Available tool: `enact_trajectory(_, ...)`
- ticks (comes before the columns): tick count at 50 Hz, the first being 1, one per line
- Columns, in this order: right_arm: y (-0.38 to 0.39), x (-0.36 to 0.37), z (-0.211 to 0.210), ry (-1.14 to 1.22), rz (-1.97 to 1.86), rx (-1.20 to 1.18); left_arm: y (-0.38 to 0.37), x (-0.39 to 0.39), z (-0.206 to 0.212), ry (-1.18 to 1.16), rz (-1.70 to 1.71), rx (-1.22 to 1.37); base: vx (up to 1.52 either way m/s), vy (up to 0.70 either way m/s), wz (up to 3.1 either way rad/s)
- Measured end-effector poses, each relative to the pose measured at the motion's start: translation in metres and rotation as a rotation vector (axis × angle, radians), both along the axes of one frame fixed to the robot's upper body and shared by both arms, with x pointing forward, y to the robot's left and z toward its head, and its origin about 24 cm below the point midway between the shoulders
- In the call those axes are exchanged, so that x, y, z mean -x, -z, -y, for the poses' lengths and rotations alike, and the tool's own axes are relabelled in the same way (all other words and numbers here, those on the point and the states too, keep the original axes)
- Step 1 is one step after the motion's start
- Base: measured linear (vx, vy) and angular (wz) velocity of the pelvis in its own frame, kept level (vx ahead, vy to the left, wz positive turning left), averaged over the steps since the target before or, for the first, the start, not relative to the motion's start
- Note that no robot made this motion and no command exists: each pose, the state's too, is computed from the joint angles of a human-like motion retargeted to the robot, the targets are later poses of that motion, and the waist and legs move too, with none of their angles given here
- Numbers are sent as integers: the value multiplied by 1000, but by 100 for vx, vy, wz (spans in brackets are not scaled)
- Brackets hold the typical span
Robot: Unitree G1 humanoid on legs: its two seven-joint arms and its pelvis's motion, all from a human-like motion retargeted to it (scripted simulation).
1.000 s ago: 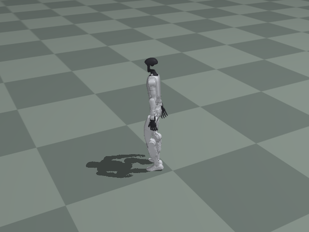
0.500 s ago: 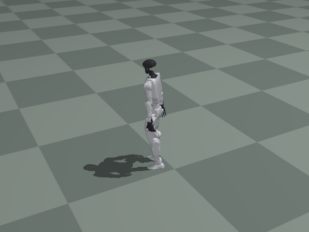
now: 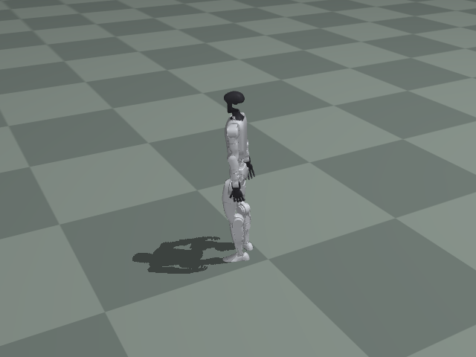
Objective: Upper body actions
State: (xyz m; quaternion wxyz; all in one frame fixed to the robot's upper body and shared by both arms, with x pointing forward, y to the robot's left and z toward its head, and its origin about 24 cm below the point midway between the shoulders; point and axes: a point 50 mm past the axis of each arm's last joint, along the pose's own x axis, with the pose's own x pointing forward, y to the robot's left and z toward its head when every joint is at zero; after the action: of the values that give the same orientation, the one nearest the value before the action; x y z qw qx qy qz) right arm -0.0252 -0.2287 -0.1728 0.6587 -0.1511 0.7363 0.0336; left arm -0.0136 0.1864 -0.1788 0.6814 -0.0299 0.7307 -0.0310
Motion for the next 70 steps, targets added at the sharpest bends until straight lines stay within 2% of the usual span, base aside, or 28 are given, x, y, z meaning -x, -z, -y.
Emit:
enact_trajectory(9, 0, 15, -10, 12, -74, -64, 0, 6, 1, 176, -11, 20, 15, 23, 39)
enact_trajectory(17, 1, 18, -14, -109, -97, -88, 0, 6, -1, 134, -13, -6, 9, 22, 61)
enact_trajectory(40, 3, 7, -17, -189, -76, -102, -5, 24, -17, 157, -120, -80, 1, 2, 16)
enact_trajectory(57, 2, 12, -21, -176, -116, -146, -1, -2, -4, 190, -32, -41, -3, -26, -61)
enact_trajectory(70, 1, 17, -20, -69, -135, -172, 0, -29, 3, 278, 22, 32, -17, -13, -40)
